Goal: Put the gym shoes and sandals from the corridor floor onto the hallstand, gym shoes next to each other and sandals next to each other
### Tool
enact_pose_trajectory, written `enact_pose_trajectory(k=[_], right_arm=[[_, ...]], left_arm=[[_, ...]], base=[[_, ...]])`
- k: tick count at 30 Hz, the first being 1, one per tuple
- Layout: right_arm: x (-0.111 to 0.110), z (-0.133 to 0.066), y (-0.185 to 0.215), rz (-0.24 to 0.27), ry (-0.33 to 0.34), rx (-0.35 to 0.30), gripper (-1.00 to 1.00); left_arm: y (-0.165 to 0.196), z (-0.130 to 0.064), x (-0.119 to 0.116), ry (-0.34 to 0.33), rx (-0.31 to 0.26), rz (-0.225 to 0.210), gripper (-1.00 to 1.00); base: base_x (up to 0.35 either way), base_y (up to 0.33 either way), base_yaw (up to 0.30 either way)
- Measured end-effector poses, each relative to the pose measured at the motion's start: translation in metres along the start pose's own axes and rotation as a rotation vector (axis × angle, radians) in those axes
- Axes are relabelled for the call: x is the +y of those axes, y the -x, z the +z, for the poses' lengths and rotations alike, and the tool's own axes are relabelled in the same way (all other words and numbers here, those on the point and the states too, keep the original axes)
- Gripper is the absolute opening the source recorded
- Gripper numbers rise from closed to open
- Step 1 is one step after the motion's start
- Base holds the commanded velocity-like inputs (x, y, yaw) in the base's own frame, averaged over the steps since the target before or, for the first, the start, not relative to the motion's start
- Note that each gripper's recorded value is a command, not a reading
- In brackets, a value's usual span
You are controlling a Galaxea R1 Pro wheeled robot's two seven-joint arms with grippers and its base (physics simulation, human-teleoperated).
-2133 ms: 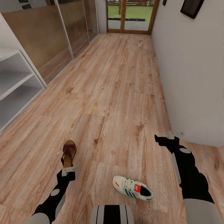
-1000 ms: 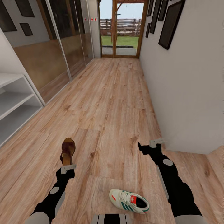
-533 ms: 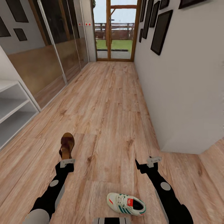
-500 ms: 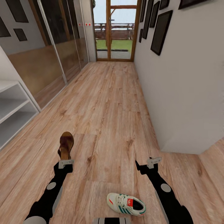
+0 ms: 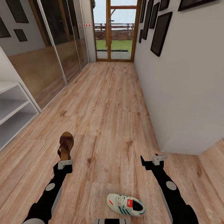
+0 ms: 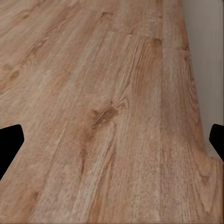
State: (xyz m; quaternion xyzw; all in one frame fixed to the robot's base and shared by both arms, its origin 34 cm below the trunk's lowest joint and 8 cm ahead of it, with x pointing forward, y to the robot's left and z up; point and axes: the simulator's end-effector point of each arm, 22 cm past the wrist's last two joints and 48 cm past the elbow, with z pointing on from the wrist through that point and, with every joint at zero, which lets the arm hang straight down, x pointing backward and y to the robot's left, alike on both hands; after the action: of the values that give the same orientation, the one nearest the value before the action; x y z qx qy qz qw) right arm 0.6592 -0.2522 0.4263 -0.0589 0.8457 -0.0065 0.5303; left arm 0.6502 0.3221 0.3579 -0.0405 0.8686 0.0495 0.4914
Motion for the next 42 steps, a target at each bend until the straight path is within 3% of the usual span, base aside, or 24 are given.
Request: enact_pose_trajectory(k=[30, 42], right_arm=[[0.005, -0.003, -0.005, 0.012, 0.005, 0.015, 1.0], [0.003, -0.003, 0.002, 0.01, 0.003, 0.0, 1.0]], left_arm=[[0.017, -0.003, 0.002, 0.005, -0.031, -0.018, -1.0], [0.018, -0.003, 0.0, 0.002, -0.032, -0.018, -1.0]], base=[[-0.044, -0.05, 0.206], [-0.096, -0.066, 0.024]])
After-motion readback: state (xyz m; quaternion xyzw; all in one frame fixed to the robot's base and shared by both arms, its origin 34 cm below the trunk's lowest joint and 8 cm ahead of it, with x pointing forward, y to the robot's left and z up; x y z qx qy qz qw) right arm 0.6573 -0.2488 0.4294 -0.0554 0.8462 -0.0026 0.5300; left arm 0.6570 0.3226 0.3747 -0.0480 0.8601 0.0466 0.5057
